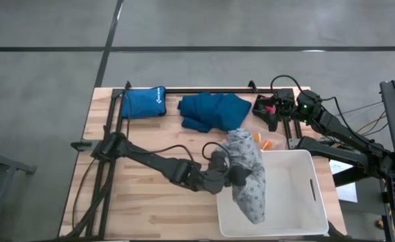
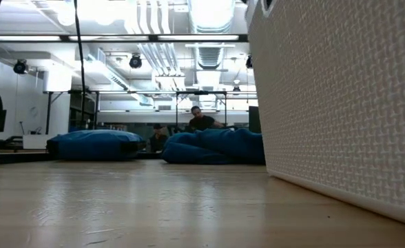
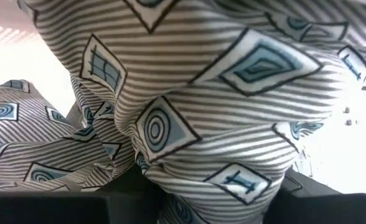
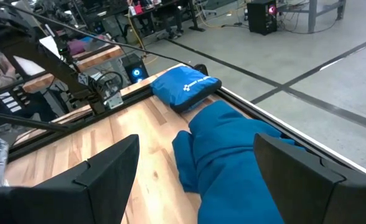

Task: Pick & place medical supplies in basket/bin
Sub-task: Put the gray patterned patient gown into the white bin

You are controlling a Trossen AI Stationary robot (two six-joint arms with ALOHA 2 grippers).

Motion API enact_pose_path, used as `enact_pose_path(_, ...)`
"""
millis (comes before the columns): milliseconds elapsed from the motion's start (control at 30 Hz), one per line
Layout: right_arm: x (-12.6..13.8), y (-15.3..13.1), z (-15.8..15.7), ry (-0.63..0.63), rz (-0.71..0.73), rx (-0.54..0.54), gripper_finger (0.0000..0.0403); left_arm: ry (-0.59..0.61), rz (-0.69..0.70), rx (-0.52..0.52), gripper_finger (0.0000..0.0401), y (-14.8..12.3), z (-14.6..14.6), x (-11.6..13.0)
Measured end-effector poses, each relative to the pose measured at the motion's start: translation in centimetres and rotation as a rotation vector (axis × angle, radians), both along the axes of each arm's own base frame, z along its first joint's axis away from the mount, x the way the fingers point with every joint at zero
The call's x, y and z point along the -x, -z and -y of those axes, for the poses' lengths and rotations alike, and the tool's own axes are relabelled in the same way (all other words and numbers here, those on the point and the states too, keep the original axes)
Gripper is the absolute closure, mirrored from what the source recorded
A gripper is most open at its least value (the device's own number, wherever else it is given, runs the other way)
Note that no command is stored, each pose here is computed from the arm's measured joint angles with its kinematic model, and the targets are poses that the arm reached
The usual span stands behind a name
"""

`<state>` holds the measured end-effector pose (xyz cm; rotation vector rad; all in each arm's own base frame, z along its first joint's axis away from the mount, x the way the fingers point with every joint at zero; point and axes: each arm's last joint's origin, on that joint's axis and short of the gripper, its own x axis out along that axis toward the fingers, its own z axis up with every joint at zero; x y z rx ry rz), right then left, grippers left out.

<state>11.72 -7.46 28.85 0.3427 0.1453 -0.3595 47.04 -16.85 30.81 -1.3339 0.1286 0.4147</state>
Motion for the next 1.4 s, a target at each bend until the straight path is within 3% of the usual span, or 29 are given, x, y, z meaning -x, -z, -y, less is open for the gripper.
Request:
enact_pose_path(167, 0.0, 0.0, 0.0, 0.000, 0.000, 0.000, 0.0092, -0.003, -0.020, 0.038, 0.0235, 0.0, 0.0, 0.1)
enact_pose_path(367, 0.0, 0.0, 0.0, 0.000, 0.000, 0.000, 0.0092, 0.035, -0.022, -0.075, 0.0235, -1.4, -0.1, -0.1)
enact_pose_path(700, 0.0, 0.0, 0.0, 0.000, 0.000, 0.000, 0.0092, 0.040, 0.010, -0.119, 0.0235, -3.8, -0.2, 0.1)
enact_pose_path(1000, 0.0, 0.0, 0.0, 0.000, 0.000, 0.000, 0.0092, 0.039, -0.060, -0.087, 0.0235, -3.4, -0.4, 0.4)
enact_pose_path(1267, 0.0, 0.0, 0.0, 0.001, 0.000, 0.000, 0.0092, 0.050, -0.200, 0.031, 0.0235, -3.1, -0.8, 1.8)
enact_pose_path(1400, 0.0, 0.0, 0.0, 0.000, 0.000, 0.000, 0.0092, 0.059, -0.226, 0.039, 0.0235, -2.7, -0.9, 1.9)
